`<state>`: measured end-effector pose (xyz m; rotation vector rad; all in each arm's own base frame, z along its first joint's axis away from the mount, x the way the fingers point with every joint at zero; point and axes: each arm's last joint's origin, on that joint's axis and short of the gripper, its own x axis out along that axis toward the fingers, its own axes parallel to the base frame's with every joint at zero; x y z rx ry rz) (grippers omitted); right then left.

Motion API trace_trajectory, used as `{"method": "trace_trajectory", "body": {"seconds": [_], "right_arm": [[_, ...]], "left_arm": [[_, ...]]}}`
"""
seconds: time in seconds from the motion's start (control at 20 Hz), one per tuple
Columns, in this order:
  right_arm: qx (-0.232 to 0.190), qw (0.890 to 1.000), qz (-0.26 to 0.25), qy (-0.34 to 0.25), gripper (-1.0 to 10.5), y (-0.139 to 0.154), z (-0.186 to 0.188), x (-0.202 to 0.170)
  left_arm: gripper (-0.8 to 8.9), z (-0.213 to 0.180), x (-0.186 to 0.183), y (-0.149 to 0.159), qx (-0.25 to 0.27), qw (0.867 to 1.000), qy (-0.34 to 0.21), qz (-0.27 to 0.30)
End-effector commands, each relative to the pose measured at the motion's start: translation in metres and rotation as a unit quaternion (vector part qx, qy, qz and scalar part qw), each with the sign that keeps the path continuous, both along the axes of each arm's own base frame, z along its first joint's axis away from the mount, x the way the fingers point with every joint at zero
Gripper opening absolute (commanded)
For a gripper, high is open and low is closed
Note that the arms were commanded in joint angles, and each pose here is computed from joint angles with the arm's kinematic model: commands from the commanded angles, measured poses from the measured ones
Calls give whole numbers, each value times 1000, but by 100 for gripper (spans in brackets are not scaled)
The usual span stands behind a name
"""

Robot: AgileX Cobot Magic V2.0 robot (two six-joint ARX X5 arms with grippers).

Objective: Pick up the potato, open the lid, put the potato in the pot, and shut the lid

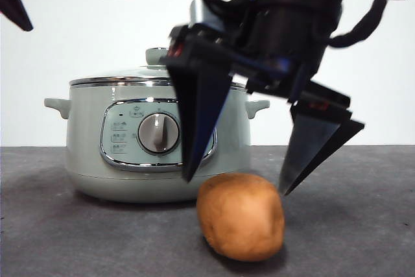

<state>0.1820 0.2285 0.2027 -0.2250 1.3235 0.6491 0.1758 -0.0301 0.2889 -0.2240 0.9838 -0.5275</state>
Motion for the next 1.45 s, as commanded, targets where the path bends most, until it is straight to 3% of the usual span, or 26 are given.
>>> {"method": "trace_trajectory", "body": {"seconds": [0.05,0.2,0.25,0.4,0.7,1.0,1.1,1.45], "right_arm": [[-11,1000,-2,5,661,7,-12,2],[-33,999,-6,9,609,9,-23,4],[-37,999,-7,6,500,9,-24,5],[-36,999,0,4,-22,10,-24,5],[-33,999,-8,1,-8,1,-10,3],[-5,999,-16,-45,-7,-37,49,-21],[-14,997,-25,-73,-6,-53,67,-33],[-4,990,-50,-132,-3,-98,105,-68]], "left_arm": [[742,1,2,-1,1,1000,-13,-8],[742,6,5,-7,-4,999,-39,-18],[742,8,6,-9,-7,999,-47,-21],[742,24,13,-19,-17,996,-75,-38],[741,50,49,-48,-19,990,-117,-77],[740,63,102,-94,46,986,-135,-90],[687,59,115,-110,64,984,-134,-100],[655,28,134,-148,168,969,-135,-123]]}}
